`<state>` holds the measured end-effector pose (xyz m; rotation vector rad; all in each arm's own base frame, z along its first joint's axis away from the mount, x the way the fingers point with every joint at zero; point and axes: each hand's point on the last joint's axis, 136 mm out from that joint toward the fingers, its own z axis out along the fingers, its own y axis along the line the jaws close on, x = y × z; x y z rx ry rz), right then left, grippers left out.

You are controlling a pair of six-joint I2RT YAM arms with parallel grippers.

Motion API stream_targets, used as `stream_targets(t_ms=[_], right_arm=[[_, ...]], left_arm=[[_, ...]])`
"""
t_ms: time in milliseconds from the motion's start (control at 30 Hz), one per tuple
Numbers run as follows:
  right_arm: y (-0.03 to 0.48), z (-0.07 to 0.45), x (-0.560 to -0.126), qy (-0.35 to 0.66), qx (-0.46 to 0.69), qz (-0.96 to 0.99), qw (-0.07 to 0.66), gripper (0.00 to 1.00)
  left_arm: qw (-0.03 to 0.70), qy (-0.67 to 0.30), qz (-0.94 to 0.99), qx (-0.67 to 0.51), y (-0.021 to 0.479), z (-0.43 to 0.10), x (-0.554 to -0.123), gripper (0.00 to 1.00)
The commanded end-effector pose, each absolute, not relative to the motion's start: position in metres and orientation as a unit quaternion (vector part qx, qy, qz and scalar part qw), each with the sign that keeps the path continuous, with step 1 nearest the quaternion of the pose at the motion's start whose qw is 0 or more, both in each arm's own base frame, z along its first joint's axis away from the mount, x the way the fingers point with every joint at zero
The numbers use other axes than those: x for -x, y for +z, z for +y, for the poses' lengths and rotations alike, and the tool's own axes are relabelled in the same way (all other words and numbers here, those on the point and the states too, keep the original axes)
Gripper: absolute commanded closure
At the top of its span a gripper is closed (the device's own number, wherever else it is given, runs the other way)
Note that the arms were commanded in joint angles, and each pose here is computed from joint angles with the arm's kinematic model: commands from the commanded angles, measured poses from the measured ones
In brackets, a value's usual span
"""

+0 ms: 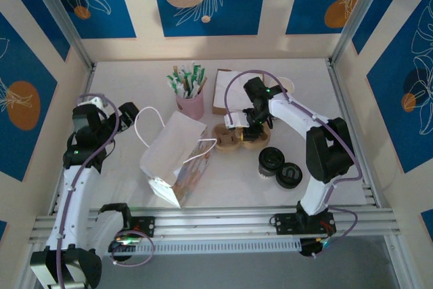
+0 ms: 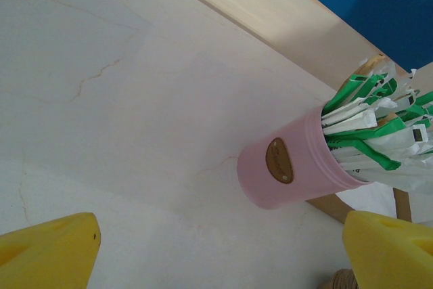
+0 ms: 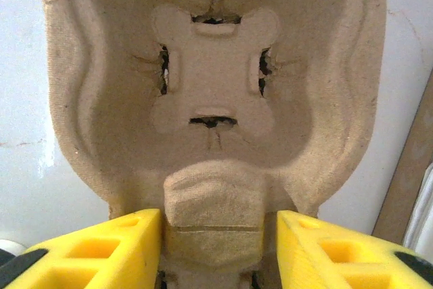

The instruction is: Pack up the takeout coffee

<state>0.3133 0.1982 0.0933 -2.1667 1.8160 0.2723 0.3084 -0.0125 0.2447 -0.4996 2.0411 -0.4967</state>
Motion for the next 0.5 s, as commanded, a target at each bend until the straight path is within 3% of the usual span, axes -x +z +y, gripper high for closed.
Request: stream_targets(t_ms=[0,467], right_arm=[[0.094,0.202,-0.309,0.109,0.755,0.631,0.14,0.55],[0.138,0.216,-0.312,0.124,0.74,0.625,0.215,0.56]], left_arm=[[0.483,-0.213,0.824,0.206,0.25,-0.012,-0.31,0.08],[0.482,-0.209,0.825,0.207,0.249,-0.011,-0.31,0.07]])
